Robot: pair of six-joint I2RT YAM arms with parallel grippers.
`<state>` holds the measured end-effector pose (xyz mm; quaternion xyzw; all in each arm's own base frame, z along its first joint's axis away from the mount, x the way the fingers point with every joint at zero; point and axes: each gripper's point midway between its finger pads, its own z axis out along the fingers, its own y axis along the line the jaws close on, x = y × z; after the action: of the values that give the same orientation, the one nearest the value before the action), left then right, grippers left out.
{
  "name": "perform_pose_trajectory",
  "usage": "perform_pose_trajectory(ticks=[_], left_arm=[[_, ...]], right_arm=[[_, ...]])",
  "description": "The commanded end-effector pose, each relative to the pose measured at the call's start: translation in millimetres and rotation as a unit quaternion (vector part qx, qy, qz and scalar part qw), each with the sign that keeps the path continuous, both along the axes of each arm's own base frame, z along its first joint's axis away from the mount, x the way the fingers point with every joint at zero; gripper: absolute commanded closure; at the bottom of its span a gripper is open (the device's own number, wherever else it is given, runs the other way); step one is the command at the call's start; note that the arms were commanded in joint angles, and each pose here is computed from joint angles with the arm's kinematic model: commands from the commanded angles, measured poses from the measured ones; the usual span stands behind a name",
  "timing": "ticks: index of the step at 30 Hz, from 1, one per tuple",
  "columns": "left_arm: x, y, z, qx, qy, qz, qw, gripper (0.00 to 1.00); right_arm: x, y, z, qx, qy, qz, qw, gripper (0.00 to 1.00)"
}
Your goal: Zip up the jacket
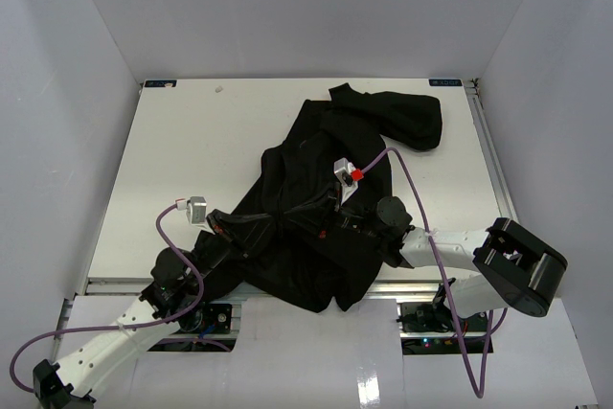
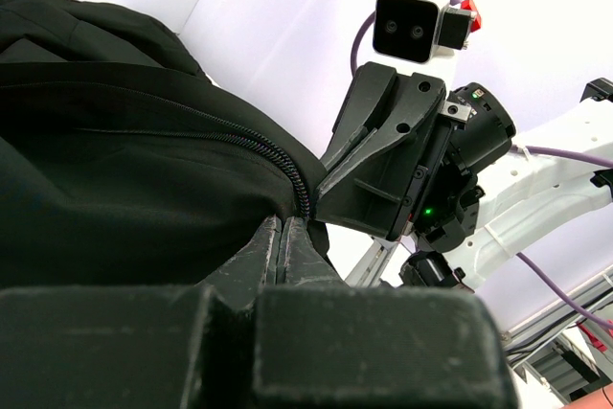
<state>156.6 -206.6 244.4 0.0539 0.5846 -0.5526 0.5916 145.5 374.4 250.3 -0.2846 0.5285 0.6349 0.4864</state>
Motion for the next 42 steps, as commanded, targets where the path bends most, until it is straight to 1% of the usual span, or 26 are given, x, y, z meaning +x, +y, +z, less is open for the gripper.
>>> perform_pose_trajectory(ticks=[1, 25, 42], left_arm=[[-1.1, 0.5, 6.8, -0.007, -0.006, -0.001, 1.0, 1.0], [-1.6, -0.2, 6.1, -0.004, -0.01, -0.003, 1.0, 1.0], [-0.2, -0.1, 7.2, -0.003, -0.013, 0.0, 1.0, 1.0]], right_arm=[[-22.6, -30.2, 105.7, 0.191, -0.13, 0.005, 0.973, 0.92], [-19.6, -34.6, 110.6, 0.197, -0.13, -0.011, 0.972, 0.92], [-22.9, -27.3, 109.2, 0.194, -0.121, 0.011, 0.973, 0.92]])
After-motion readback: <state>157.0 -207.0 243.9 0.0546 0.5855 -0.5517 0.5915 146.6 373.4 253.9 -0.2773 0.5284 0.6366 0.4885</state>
